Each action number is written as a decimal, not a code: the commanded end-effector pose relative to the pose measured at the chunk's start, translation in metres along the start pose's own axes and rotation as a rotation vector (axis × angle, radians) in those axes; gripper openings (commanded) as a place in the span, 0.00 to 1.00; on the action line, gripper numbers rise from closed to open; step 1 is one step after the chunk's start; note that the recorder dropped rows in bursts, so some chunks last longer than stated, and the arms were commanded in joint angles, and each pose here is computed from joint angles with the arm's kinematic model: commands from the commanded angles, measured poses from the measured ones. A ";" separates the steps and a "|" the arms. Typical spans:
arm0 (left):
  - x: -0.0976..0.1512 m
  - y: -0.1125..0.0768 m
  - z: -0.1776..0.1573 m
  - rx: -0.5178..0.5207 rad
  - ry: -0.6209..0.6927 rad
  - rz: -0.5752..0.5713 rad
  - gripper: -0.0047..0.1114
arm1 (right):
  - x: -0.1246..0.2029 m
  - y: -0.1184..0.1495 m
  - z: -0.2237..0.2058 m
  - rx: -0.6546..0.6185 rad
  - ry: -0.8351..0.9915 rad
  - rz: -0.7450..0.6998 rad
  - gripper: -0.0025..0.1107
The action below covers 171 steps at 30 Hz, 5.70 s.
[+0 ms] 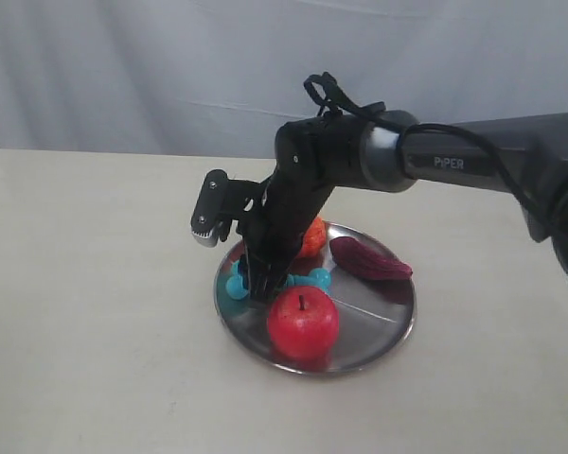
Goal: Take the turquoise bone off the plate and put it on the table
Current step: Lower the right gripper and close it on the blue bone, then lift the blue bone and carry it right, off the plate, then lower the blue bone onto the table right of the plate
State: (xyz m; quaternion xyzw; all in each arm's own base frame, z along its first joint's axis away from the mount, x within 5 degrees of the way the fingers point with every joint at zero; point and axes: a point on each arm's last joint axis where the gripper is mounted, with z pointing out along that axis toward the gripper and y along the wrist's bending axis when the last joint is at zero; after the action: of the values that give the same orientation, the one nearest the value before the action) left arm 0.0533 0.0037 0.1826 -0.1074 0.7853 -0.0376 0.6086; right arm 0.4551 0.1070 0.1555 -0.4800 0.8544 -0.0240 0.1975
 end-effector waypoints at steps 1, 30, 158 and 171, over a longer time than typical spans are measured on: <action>0.000 0.000 0.000 0.000 -0.004 -0.002 0.04 | 0.010 -0.009 0.006 0.003 0.012 0.047 0.46; 0.000 0.000 0.000 0.000 -0.004 -0.002 0.04 | 0.019 -0.008 0.028 -0.018 0.038 0.056 0.46; 0.000 0.000 0.000 0.000 -0.004 -0.002 0.04 | 0.221 -0.046 -0.025 0.291 0.143 1.265 0.02; 0.000 0.000 0.000 0.000 -0.004 -0.002 0.04 | 0.219 -0.050 -0.026 0.312 0.102 1.280 0.58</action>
State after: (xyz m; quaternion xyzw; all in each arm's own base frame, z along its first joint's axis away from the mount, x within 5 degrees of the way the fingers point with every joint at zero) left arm 0.0533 0.0037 0.1826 -0.1074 0.7853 -0.0376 0.6086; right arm 0.3842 -0.1017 0.1219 0.1535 0.9687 -0.0455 0.1899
